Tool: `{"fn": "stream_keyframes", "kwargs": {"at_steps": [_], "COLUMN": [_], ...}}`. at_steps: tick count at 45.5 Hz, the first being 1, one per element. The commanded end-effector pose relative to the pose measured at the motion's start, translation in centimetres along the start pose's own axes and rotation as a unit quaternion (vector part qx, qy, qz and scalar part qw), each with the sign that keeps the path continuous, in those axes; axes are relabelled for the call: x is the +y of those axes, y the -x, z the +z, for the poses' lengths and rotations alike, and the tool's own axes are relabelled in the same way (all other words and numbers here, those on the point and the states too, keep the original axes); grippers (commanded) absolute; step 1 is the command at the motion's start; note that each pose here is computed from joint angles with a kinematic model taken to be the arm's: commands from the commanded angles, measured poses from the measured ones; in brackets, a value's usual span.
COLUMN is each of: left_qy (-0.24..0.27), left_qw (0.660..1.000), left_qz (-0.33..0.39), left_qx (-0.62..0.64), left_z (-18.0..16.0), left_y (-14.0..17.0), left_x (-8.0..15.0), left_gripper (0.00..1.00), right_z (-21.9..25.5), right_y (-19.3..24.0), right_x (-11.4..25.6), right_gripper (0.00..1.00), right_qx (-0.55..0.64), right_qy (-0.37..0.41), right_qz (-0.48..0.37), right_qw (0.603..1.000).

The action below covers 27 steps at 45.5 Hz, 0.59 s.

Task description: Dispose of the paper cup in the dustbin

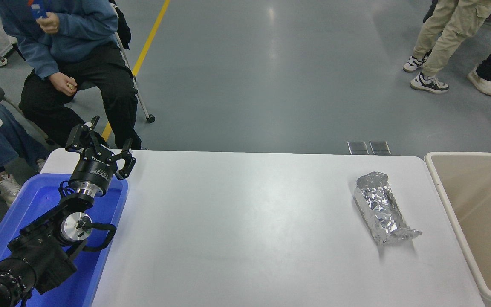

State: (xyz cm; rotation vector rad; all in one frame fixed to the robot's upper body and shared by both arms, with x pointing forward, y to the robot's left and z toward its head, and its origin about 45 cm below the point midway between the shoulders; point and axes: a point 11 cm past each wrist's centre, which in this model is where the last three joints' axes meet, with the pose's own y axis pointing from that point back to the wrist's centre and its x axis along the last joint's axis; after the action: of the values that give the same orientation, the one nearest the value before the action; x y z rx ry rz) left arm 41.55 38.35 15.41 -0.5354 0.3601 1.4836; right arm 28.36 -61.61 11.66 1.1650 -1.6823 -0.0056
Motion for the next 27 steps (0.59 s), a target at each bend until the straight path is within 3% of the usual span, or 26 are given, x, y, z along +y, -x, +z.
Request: {"fn": "stream_keyframes", "kwargs": {"at_steps": [1,27], "left_qy": [0.000,0.000], "left_qw": [1.000,1.000], "left_qz": [0.000,0.001], "left_qx": [0.000,0.000], "left_z": [0.01,0.04], "left_y": [0.00,-0.05], "left_x": [-0.01,0.00], "left_gripper": [1.00,1.00], "right_z": [-0.26,-0.54], "right_y": [2.99,3.03], "right_x": [-0.39,-0.44], "right_gripper": [0.00,0.00], "right_qx": [-0.049,-0.080], "right_qy": [0.015,0.021], "right_qz": [0.013,0.058], "right_qw": [0.999,0.995]}}
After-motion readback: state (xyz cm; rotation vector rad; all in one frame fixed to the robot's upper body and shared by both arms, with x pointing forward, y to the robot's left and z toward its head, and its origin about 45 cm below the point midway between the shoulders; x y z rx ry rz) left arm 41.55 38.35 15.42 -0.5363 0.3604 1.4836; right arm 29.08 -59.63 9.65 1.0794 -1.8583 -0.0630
